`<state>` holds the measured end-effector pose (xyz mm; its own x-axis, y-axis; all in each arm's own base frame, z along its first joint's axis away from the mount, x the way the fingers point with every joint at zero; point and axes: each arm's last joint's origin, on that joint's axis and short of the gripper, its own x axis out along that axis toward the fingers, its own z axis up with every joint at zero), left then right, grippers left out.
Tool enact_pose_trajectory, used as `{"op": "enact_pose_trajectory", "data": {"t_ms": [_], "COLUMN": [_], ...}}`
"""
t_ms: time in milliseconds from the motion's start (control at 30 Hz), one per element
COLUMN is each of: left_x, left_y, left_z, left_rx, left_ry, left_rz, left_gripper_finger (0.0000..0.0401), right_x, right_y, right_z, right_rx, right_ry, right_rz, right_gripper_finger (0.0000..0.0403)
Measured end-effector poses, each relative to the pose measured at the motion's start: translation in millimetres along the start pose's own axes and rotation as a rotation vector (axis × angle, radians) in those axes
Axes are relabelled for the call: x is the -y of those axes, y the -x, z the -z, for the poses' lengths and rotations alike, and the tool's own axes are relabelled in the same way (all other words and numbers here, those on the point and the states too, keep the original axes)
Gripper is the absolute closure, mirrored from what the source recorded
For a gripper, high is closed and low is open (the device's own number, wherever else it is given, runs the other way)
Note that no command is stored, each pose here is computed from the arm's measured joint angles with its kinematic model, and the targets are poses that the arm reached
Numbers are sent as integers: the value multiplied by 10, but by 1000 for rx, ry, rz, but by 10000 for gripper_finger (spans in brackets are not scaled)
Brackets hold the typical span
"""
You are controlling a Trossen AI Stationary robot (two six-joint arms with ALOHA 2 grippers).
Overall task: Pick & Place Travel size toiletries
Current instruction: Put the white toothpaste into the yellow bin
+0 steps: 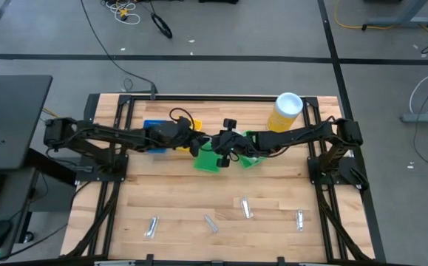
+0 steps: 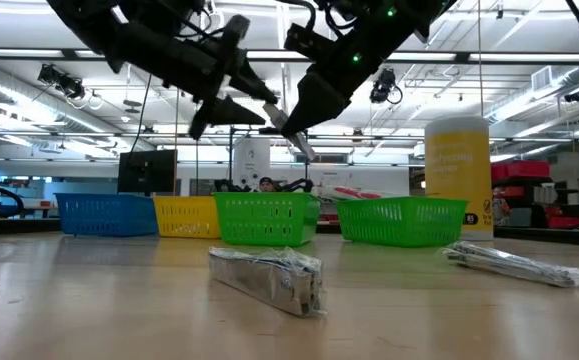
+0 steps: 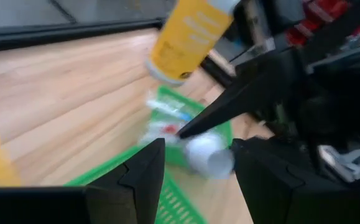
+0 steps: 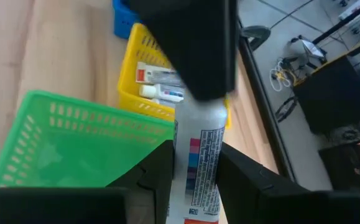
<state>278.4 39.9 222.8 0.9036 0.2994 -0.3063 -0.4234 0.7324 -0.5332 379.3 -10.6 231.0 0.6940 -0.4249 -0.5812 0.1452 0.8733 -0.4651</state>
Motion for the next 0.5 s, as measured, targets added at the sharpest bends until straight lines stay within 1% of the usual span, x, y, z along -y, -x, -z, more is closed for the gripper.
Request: {"op": "enact_pose_trajectory", "data": {"t_ms": [133,200,267,367,500], "left_x": [19,28,-1,-29,-44], "left_y": [-129,-186,-198,-243,-266], "left_z": [51,35,38,86,122], "left_rx": [26,28,-8,-49,-72], "left_ry": [-1,-3,3,16,21], "left_rz": [58,57,33,11,4], "left_gripper_finger": [207,207,207,207,207], "right_x": [-10,-22,-28,-28,-25], "right_y": [1,5,9,9,9], "right_z": [25,40,47,48,44], "right_rx": [-23,-39,-48,-50,-46], "right_ry": [-6,4,9,9,7], "right_rz": [-16,-19,-13,-10,-4], "right_gripper_finger": [286,286,286,286,286]}}
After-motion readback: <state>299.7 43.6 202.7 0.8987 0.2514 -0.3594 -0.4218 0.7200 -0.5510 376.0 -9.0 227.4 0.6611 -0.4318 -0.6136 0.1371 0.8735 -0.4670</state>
